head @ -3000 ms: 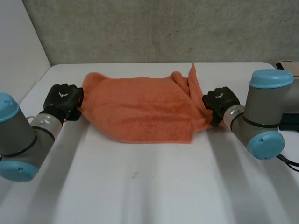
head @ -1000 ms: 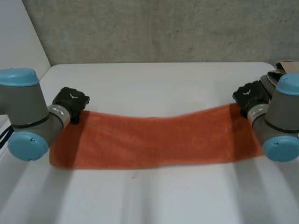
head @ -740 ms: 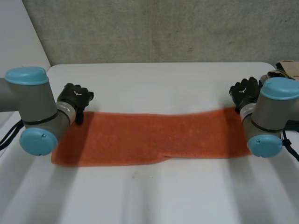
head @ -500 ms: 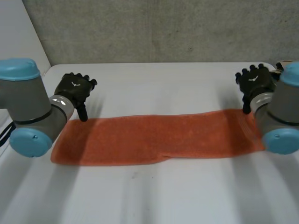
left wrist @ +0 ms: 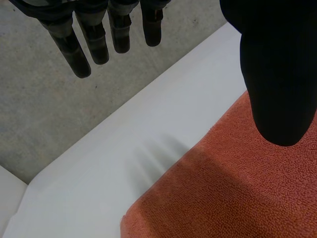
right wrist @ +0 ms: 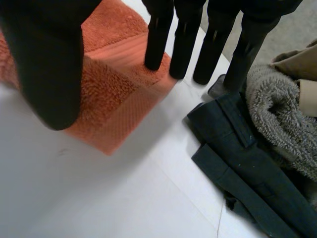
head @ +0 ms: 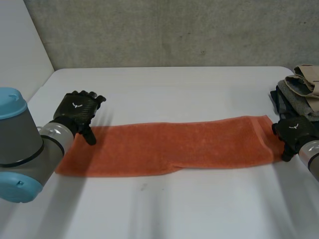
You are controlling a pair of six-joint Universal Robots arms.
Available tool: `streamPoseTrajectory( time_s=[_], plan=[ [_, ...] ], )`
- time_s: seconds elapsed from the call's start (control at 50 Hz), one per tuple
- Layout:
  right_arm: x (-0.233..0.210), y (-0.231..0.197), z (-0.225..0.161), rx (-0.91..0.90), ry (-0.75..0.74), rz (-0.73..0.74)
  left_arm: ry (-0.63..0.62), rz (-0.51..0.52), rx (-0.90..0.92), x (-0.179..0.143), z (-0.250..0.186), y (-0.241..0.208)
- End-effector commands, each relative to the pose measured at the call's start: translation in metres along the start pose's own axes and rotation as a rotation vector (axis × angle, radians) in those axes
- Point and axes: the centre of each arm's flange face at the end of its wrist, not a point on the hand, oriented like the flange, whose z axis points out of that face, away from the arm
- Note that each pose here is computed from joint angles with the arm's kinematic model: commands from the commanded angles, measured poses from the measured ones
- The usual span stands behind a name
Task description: Fold the laundry.
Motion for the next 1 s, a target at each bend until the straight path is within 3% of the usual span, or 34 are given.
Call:
streamPoseTrajectory(
  time_s=[0.02,0.2,0.32,0.38,0.5,0.52,0.58,0.66,0.76,0.84,0.94,1.0],
  plan=[
    [0.001,0.009,0.009,-0.003,0.001,0.024,-0.012,-0.005,-0.003,-0.001,-0.001,-0.002],
    [0.066,0.020,0.000,-0.076,0.184,0.030,-0.020,-0.006,0.000,-0.004,-0.010,-0.005],
    [0.084,0.029,0.003,-0.206,0.212,-0.161,-0.029,-0.014,-0.006,-0.008,-0.017,-0.004],
    [0.055,-0.004,0.006,-0.091,0.177,-0.218,-0.031,-0.017,-0.004,-0.009,-0.019,-0.005],
    [0.000,-0.116,-0.033,0.350,0.161,-0.178,-0.063,-0.033,0.011,-0.018,-0.025,-0.010],
    [-0.027,-0.139,-0.047,0.466,0.109,-0.170,-0.076,-0.041,0.011,-0.022,-0.026,-0.011],
    [-0.072,-0.162,-0.061,0.616,0.006,-0.164,-0.097,-0.058,0.018,-0.029,-0.029,-0.013],
    [-0.171,-0.191,-0.108,0.889,-0.237,-0.204,-0.133,-0.108,0.038,-0.043,-0.037,-0.018],
    [-0.261,-0.177,-0.137,0.993,-0.476,-0.310,-0.139,-0.152,0.041,-0.049,-0.042,-0.017],
    [-0.309,-0.158,-0.146,0.955,-0.589,-0.384,-0.124,-0.165,0.035,-0.048,-0.043,-0.014],
    [-0.311,-0.161,-0.137,0.839,-0.543,-0.399,-0.111,-0.169,0.019,-0.046,-0.041,-0.009],
    [-0.289,-0.176,-0.131,0.770,-0.456,-0.296,-0.105,-0.170,0.019,-0.045,-0.041,-0.009]
  ],
)
